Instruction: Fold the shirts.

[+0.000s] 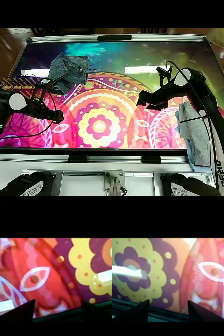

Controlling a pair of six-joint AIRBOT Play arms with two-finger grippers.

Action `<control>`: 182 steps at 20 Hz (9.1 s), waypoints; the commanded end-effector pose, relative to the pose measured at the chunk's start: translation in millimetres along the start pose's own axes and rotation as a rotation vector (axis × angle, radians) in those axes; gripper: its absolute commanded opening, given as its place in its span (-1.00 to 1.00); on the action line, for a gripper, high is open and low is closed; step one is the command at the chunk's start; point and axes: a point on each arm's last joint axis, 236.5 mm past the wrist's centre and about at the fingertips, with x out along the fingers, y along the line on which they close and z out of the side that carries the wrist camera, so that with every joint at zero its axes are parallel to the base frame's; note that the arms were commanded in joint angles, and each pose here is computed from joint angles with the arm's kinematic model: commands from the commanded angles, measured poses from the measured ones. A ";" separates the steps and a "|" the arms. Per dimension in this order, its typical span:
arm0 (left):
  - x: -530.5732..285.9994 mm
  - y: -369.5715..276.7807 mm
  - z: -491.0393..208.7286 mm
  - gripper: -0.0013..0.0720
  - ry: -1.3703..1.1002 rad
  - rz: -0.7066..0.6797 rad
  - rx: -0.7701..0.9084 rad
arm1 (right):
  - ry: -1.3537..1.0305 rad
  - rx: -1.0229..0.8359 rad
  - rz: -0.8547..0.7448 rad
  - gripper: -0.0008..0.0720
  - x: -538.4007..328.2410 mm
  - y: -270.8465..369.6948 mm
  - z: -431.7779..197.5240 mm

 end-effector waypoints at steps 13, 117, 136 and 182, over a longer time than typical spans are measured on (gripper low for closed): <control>-11.4 -34.3 74.9 0.98 -0.292 -0.174 -0.184 | -0.010 0.037 0.047 0.64 -0.2 11.1 2.9; 132.7 -196.3 0.4 0.98 0.158 -0.574 -0.265 | 0.205 -0.555 0.056 0.83 38.7 11.4 37.8; -307.8 -52.4 217.1 -0.68 -1.047 -0.446 -0.039 | -1.191 -0.710 0.235 -0.68 -305.4 205.7 166.2; -61.9 -383.9 0.0 -0.68 -0.221 -0.778 0.408 | -0.254 -0.426 -0.534 0.33 -83.0 -61.7 146.1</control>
